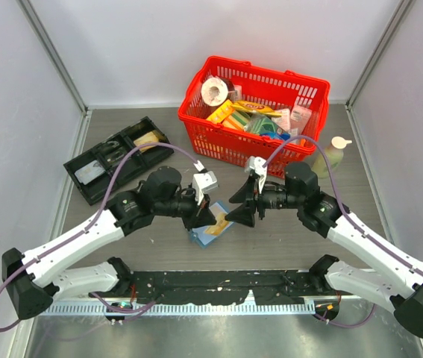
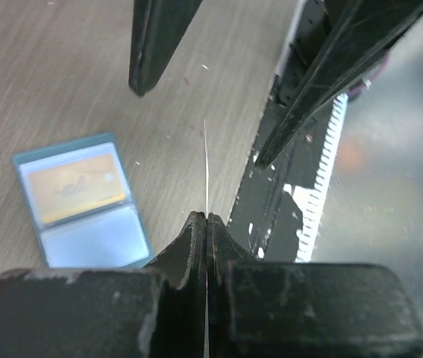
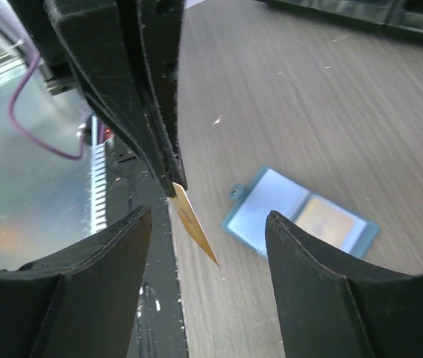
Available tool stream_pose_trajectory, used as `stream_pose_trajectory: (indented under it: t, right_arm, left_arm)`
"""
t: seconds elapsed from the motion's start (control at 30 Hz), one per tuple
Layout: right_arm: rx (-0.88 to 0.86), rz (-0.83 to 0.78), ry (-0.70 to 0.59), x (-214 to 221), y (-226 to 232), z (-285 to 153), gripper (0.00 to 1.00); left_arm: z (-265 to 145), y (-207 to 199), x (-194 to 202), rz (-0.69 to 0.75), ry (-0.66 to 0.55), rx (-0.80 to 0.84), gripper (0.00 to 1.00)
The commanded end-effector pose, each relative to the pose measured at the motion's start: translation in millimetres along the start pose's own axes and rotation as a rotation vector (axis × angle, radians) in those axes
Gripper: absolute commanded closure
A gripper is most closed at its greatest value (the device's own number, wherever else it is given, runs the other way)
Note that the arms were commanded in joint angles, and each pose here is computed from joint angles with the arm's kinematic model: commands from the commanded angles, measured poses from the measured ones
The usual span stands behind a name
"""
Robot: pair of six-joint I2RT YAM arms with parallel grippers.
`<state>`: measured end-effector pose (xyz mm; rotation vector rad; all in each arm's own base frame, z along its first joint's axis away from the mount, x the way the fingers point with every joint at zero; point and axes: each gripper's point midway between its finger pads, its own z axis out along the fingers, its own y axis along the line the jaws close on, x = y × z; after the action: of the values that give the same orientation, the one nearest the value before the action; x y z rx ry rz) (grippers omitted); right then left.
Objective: Take the credit cards out of the card holder
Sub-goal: Place the credit card in the storage box.
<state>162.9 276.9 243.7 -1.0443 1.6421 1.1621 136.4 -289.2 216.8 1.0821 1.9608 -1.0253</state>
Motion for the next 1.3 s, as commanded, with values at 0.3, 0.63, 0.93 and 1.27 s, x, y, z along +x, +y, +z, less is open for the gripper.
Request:
stream_pose_trajectory:
  t: [0.3,0.63,0.93,1.27]
  right_arm:
    - [-0.246,-0.066,0.035,-4,43,-2,0.95]
    - [-0.055,0.016,-0.179,-36,16,-2,0.99]
    - [0.029,0.266,-0.475,-69,-2,-6,0.99]
    - [0.067,0.340,-0.543,-67,-11,-11,0.99]
  left_arm:
    - [-8,-28,-21,0.202,0.091,0.193,1.00]
    - [-26,22,-57,0.086,-0.236,-0.194,0.22]
    - [-60,54,-62,-0.223,-0.589,-0.383,0.10]
    - [-62,48,-72,-0.390,-0.849,-0.242,0.11]
